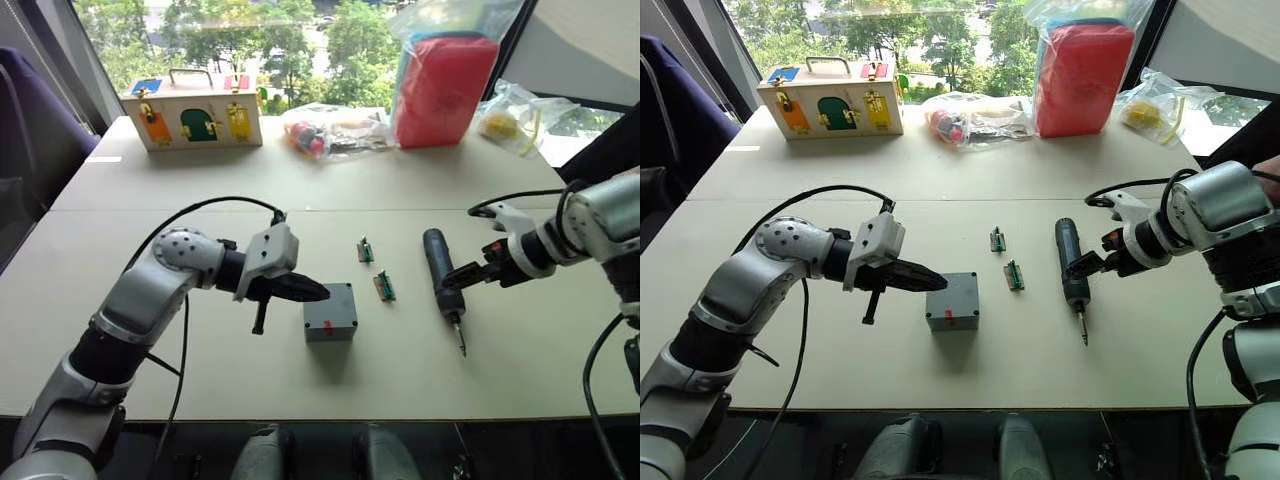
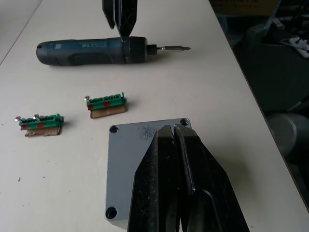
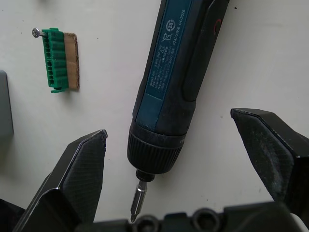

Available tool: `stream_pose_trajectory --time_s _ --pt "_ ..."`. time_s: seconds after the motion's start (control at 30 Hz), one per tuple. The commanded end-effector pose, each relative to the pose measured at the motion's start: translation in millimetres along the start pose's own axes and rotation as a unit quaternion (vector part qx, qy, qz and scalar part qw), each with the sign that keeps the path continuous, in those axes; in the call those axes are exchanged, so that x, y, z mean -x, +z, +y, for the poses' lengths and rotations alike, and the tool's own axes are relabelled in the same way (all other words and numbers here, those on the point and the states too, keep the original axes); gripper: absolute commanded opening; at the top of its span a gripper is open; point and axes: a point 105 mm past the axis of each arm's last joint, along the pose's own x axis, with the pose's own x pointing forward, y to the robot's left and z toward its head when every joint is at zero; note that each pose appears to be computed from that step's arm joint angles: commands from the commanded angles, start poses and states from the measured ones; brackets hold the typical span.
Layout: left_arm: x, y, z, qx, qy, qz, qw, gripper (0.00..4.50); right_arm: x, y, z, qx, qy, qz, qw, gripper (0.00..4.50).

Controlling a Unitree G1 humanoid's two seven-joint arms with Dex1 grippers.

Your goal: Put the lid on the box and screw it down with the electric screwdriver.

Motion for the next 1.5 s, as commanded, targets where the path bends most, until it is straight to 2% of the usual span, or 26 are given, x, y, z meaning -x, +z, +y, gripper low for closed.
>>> stream_pose_trajectory --time_s 0.03,0.33,0.47,0.5,0.6,0.63,0.67,0.8,0.87,0.97,1.03,1.13,1.17,1.2,1.27,1.3,1.33,1.37,1.43,1.5 --pt "2.4 6.5 0.9 -0.023 0.021 -0.002 1.0 0.0 -5.3 7.6 -0.9 0.007 -0.003 0.006 1.0 4.46" --pt "1.5 3.3 -1.2 -0.004 0.05 -0.012 0.999 0.0 -32.3 1.4 -4.5 0.027 -0.009 0.057 0.998 4.46" --pt "0.9 3.9 -2.7 -0.001 0.054 -0.014 0.998 0.0 -40.4 -9.9 -9.4 0.06 -0.017 0.085 0.994 3.57" --pt "1.0 4.0 -2.7 -0.001 0.055 -0.014 0.998 0.0 -40.8 -11.0 -10.8 0.068 -0.02 0.087 0.994 3.08" --pt "1.2 4.3 -1.1 0.0 0.057 -0.015 0.998 0.0 -42.9 -13.9 -15.6 0.078 -0.033 0.095 0.992 2.13" --pt "1.3 4.5 -0.2 0.0 0.058 -0.015 0.998 0.0 -43.4 -14.9 -16.7 0.079 -0.035 0.095 0.992 1.88" --pt "1.6 4.5 0.6 0.0 0.058 -0.015 0.998 0.0 -43.4 -15.0 -18.1 0.081 -0.039 0.094 0.992 1.86" --pt "4.2 2.4 5.5 0.004 0.061 -0.013 0.998 0.0 -33.2 3.0 -28.9 0.065 -0.062 0.038 0.995 1.86" --pt "5.3 0.4 8.8 0.009 0.061 -0.012 0.998 0.0 -21.0 24.1 -39.6 0.106 -0.098 -0.013 0.989 1.86" --pt "7.7 -1.6 15.5 0.027 0.057 -0.019 0.998 0.0 12.3 69.6 -28.1 0.119 -0.087 -0.127 0.981 1.86" --pt "9.9 3.2 21.7 0.055 0.053 -0.048 0.996 0.0 37.4 94.6 -16.6 0.129 -0.073 -0.209 0.967 1.86" --pt "14.8 1.4 31.2 0.059 0.061 -0.044 0.995 0.0 65.2 118.9 5.8 0.109 -0.02 -0.337 0.935 1.86" --pt "15.5 1.8 33.0 0.058 0.06 -0.04 0.996 0.0 85.5 132.8 19.4 0.135 -0.011 -0.435 0.89 1.86" --pt "16.4 2.2 33.8 0.057 0.059 -0.039 0.996 0.0 102.7 138.0 26.7 0.146 -0.012 -0.503 0.852 1.86" --pt "17.0 3.7 34.5 0.061 0.056 -0.04 0.996 0.0 129.2 137.3 40.0 0.151 -0.015 -0.607 0.78 1.86" --pt "18.7 3.6 34.6 0.062 0.055 -0.039 0.996 0.0 133.5 135.7 45.2 0.145 -0.012 -0.629 0.763 1.86" --pt "17.7 6.0 34.7 0.074 0.059 -0.049 0.994 0.0 136.3 124.5 70.6 0.128 0.079 -0.66 0.736 1.86" --pt "16.7 8.6 34.6 0.089 0.064 -0.062 0.992 0.0 134.7 112.6 87.0 0.122 0.122 -0.676 0.717 1.86" --pt "13.9 11.2 33.8 0.113 0.071 -0.078 0.988 0.0 121.3 94.0 108.4 0.123 0.164 -0.677 0.707 1.86" --pt "10.9 8.0 30.8 0.122 0.072 -0.071 0.987 0.0 108.1 86.8 117.5 0.121 0.16 -0.676 0.709 1.86"
